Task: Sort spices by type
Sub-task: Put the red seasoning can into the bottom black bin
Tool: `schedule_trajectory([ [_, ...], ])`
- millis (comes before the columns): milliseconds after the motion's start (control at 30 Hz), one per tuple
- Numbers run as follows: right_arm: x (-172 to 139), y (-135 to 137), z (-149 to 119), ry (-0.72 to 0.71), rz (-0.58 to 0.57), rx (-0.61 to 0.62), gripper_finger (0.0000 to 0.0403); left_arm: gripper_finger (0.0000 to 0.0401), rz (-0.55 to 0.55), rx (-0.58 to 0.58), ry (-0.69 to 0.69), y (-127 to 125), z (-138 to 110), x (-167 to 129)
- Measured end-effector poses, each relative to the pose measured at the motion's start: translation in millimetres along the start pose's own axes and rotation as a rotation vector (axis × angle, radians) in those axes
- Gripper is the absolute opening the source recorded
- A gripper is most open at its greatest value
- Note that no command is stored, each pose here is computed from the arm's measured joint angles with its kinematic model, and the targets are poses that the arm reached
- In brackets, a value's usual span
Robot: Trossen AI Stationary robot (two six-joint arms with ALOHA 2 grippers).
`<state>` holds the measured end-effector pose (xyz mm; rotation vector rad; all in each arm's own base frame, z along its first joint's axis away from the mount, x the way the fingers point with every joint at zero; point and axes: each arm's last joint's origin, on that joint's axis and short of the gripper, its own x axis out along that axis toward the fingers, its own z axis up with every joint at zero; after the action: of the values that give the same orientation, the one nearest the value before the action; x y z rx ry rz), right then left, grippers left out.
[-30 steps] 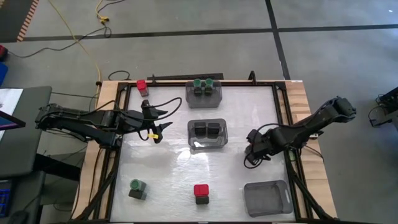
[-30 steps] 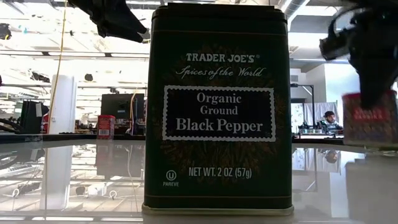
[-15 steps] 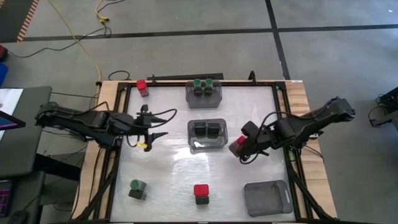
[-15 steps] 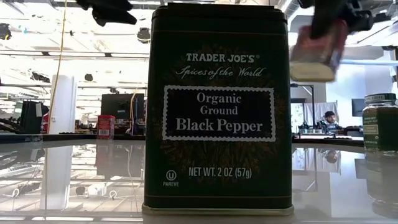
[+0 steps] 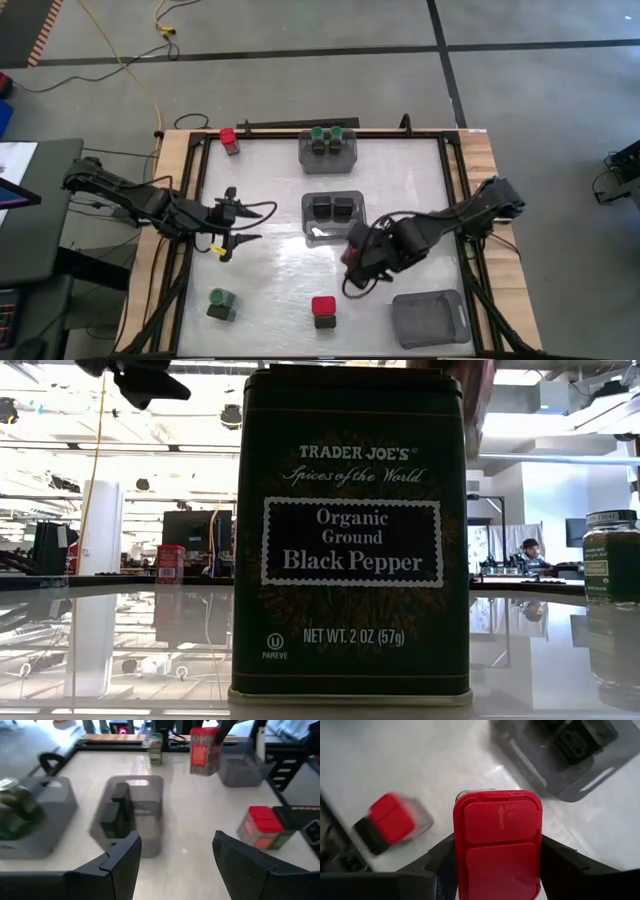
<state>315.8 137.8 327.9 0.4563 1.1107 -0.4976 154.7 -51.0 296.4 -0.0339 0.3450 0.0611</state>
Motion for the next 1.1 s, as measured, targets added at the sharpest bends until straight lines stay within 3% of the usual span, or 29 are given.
schedule_trajectory([
  [200, -40.5, 22.0, -10.3, 0.034, -0.011, -0.184, 0.0239, 0.0233, -0.057, -0.039, 0.009, -14.2, -10.3, 8.0],
  [500, -105.8, 15.3, -73.3, 0.032, 0.132, -0.258, 0.0239, 0.0233, -0.074, -0.127, -0.018, -20.1, -7.5, 13.9],
  [800, -94.1, -14.2, -154.3, 0.134, 0.039, -0.347, 0.0239, 0.0233, -0.081, -0.175, -0.043, -20.6, -4.6, 13.8],
  [1100, -63.9, -35.0, -199.7, 0.209, 0.085, -0.498, 0.0239, 0.0233, -0.083, -0.257, -0.037, -20.7, -5.0, 13.8],
])
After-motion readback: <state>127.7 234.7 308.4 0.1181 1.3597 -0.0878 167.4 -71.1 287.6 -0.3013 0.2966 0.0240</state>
